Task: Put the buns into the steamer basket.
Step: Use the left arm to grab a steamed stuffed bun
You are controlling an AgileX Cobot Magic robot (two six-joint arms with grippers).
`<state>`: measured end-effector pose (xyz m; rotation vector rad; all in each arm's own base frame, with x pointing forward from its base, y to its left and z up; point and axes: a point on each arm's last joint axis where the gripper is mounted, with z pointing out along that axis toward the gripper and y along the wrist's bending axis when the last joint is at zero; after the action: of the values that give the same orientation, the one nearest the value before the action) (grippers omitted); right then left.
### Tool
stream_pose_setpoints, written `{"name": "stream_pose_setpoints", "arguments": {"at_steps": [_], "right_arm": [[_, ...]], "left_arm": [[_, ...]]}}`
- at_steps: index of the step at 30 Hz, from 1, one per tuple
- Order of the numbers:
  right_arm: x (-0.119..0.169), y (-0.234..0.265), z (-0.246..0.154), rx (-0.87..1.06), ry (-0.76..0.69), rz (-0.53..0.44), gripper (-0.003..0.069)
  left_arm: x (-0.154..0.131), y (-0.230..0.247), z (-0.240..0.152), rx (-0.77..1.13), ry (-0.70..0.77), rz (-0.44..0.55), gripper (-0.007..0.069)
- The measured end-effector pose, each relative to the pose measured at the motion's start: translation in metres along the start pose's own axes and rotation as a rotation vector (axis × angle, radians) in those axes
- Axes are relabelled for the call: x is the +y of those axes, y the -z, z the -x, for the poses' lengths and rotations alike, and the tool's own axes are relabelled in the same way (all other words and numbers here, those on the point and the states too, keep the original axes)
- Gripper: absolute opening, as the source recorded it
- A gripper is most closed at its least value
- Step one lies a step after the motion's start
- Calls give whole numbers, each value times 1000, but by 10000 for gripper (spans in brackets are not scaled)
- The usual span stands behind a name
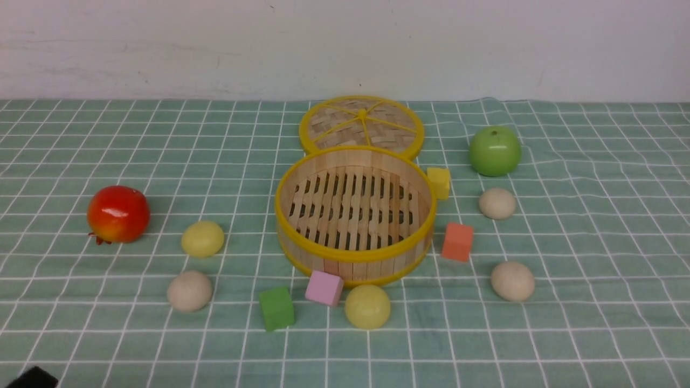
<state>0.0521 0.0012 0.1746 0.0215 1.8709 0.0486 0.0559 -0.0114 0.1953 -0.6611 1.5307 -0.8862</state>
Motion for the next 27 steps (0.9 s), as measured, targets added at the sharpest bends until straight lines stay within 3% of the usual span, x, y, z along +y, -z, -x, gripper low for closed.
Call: {"name": "stream_pose_setpoints", "arguments": {"at_steps": [5,7,9,12,13,14,17,22,24,27], "right_arm": [[0,0,0,0,0,0,240],[0,0,0,0,0,0,240],[0,0,0,0,0,0,240],[0,0,0,0,0,0,240],[0,0,0,0,0,0,240],[0,0,0,0,0,0,240],[0,0,0,0,0,0,240],[0,0,0,0,0,0,240],[0,0,0,0,0,0,240],[0,0,0,0,0,0,240]], "left_arm": [[-6,1,6,-38,62,-33,200],[-19,4,10,-4,22,-50,166],[-40,5,18,64,-116,-40,84],[-65,-5,29,246,-276,65,-14],[-67,-7,30,261,-286,74,-14],[-78,-20,36,412,-360,168,-14],[-87,-48,43,656,-457,323,-14],[-76,-110,44,915,-517,511,-14],[-68,-145,37,1016,-513,536,-14],[-76,-175,24,1079,-556,468,-14]]}}
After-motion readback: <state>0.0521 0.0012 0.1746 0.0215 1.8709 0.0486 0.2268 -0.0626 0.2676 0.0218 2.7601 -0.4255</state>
